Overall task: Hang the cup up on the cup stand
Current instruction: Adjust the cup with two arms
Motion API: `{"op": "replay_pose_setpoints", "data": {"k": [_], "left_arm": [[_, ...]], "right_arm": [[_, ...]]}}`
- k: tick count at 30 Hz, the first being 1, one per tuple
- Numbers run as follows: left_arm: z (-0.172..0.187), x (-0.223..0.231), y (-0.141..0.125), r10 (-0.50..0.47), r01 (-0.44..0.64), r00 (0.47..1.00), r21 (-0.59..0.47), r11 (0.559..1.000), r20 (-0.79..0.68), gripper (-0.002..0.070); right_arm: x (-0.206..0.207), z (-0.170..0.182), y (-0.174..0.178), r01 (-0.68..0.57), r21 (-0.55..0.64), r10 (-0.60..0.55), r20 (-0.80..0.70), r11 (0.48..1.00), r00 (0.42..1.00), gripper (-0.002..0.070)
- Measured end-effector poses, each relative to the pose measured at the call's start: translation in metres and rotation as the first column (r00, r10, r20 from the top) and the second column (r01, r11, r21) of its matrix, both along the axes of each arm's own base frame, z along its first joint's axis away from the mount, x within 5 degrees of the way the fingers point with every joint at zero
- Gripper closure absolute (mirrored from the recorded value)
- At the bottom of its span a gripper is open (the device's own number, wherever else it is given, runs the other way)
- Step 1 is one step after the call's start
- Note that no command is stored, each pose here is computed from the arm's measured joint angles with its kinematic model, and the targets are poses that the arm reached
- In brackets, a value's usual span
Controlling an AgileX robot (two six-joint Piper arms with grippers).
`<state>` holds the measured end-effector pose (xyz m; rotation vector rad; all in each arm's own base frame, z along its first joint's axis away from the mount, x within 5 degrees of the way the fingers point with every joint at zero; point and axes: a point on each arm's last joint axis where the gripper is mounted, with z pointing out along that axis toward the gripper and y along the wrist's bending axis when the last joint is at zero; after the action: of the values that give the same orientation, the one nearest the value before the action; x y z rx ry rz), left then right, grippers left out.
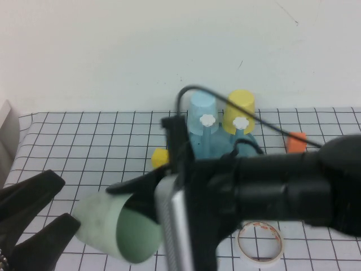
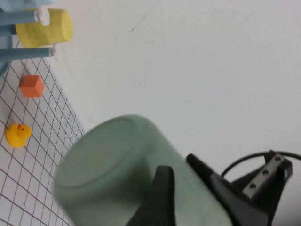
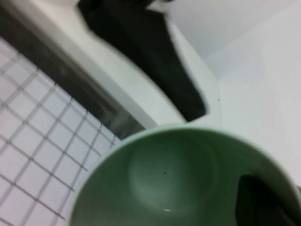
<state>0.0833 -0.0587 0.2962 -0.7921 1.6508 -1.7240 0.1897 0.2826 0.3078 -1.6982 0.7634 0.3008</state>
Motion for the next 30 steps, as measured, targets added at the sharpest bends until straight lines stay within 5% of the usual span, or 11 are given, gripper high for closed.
{"op": "replay_pose_setpoints", "data": {"k": [4,12,24,30], "left_arm": [[0.000,0.000,0.000,0.006,-0.006,1.000,0.002,1.000,0.001,-0.0010],[0.000,0.000,0.000,0.007,-0.007,1.000,0.009,1.000,0.007,-0.0010],[-0.001,0.003,0.004,0.050,-0.050,0.999,0.026,0.998,0.014,-0.0010],[-0.001,0.006,0.008,0.112,-0.112,0.993,-0.011,0.994,-0.026,-0.0010]], "right_arm": [[-0.013,-0.004,0.012,0.031,-0.080,-0.018,0.160,0.996,0.987,0.0650],[-0.006,0.004,0.014,0.125,-0.101,-0.098,0.244,0.987,0.965,0.0651],[-0.003,0.038,0.022,0.138,0.028,-0.141,0.169,0.990,0.975,0.0651],[-0.011,0.040,0.025,0.061,0.072,-0.067,0.083,0.996,0.994,0.0651]]}}
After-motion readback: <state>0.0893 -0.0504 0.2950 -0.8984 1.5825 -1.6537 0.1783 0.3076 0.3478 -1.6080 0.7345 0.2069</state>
